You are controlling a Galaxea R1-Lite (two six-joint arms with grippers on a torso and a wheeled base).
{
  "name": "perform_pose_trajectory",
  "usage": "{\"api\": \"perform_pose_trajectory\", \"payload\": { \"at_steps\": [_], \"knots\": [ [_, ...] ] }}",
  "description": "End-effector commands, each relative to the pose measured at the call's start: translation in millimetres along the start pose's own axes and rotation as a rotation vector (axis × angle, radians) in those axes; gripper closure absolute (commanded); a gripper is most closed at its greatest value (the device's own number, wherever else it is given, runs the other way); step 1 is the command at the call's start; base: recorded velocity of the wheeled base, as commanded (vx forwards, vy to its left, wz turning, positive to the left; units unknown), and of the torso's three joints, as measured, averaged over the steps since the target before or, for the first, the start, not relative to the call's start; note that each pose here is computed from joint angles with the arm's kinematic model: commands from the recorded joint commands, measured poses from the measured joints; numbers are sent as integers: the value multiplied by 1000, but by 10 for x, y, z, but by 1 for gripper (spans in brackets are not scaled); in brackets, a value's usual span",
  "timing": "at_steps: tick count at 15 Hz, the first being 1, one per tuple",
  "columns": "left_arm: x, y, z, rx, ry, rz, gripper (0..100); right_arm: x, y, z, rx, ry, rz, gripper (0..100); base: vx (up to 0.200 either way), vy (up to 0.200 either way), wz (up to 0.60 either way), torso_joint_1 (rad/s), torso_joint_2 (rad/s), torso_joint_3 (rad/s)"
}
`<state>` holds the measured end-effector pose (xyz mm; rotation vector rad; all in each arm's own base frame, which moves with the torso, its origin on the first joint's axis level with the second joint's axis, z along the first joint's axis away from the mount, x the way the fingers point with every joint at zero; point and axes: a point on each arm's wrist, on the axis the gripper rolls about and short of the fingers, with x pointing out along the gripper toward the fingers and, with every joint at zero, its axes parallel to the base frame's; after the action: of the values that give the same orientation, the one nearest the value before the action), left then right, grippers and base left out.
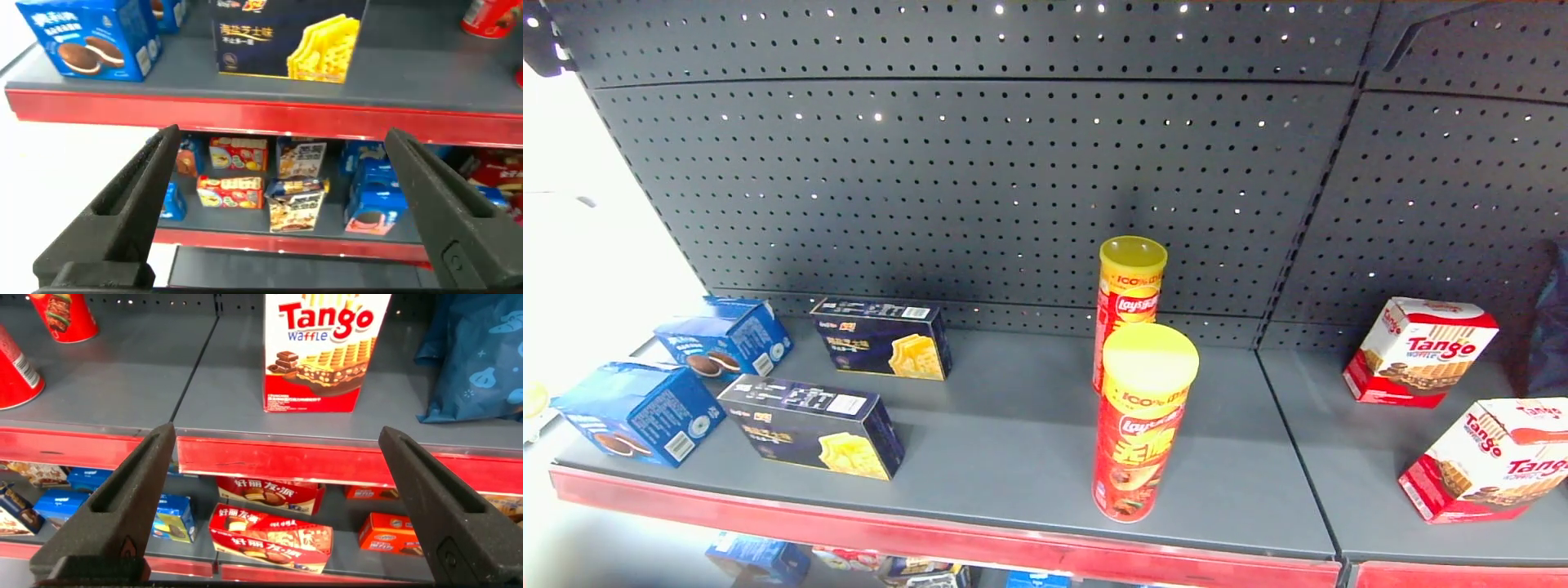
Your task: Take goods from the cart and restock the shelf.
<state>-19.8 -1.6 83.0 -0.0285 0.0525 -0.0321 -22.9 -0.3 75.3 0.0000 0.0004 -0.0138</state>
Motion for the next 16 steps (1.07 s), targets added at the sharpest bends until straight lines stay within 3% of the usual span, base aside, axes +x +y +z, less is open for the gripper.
{"api": "perform_pose_trajectory", "payload": {
  "at_steps": [1,4,16],
  "knots": [
    [-49,4,-5,12,-46,-7,0,1,0,0,0,1,0,0,0,0,0,0,0,0],
    [-57,6,-14,-29,-55,-3,0,1,0,0,0,1,0,0,0,0,0,0,0,0],
    [-56,8,-12,-50,-60,3,0,1,1,0,-5,1,6,0,0,0,0,0,0,0]
  ]
}}
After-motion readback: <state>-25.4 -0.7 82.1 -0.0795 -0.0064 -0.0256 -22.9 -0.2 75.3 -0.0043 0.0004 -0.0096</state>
